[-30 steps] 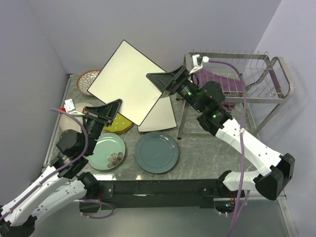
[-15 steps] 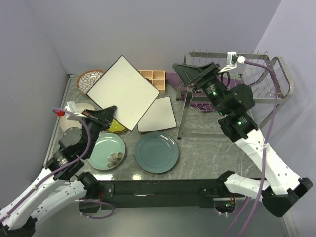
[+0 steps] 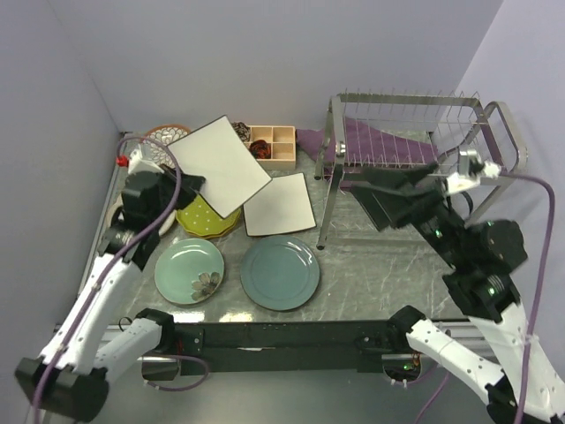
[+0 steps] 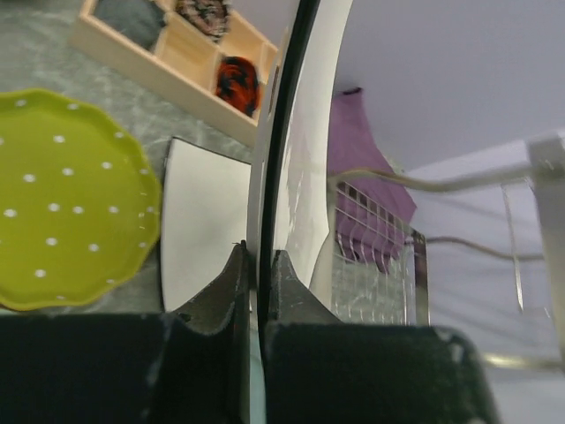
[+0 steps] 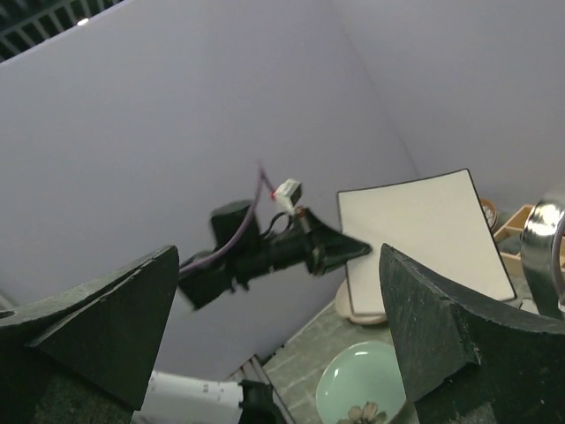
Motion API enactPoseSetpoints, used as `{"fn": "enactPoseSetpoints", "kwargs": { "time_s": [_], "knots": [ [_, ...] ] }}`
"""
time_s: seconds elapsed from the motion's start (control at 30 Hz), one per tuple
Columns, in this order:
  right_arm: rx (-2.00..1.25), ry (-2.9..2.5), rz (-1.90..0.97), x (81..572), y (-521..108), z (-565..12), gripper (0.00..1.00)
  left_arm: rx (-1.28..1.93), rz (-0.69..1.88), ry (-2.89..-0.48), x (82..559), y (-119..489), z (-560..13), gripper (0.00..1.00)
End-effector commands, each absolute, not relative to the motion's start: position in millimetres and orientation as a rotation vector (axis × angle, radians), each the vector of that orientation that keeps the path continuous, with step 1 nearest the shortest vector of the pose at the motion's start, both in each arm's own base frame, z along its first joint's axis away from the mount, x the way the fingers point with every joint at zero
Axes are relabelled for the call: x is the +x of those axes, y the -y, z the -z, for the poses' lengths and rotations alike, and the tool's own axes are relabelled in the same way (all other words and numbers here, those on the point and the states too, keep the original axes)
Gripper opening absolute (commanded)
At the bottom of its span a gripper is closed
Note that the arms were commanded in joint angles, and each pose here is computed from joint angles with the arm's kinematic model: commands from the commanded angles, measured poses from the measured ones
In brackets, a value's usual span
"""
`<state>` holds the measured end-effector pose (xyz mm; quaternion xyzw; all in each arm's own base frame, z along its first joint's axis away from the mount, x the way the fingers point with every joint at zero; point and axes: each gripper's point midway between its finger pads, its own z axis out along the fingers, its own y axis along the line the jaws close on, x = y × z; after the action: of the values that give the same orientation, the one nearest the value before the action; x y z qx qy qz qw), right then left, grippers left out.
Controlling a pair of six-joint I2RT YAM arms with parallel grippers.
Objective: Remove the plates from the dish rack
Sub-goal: Place the plate at the center of the board.
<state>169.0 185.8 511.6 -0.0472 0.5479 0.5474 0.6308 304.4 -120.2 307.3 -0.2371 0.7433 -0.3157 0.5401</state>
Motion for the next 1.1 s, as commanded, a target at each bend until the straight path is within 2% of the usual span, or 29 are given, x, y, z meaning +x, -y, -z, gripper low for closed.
{"fn": "enactPoseSetpoints", "kwargs": {
  "time_s": [0.0,0.33,0.5,0.83,1.07],
  "knots": [
    [-0.192,-1.32,-1.248,147,-184,-477,1.0,-0.4,1.109,-1.607,323,132,-390,0.01],
    [-0.213,-1.256,-1.135,125,-155,-454,1.0,-0.363,1.3,-1.851,363,155,-333,0.01],
    [-0.237,-1.227,-1.115,121,-152,-450,1.0,-0.383,1.248,-1.941,383,164,-292,0.01],
    [-0.282,-1.174,-1.101,110,-148,-448,1.0,-0.33,1.197,-2.039,416,181,-251,0.01],
    [-0.278,-1.186,-1.085,115,-149,-441,1.0,-0.287,1.261,-2.067,430,195,-223,0.01]
  ]
}}
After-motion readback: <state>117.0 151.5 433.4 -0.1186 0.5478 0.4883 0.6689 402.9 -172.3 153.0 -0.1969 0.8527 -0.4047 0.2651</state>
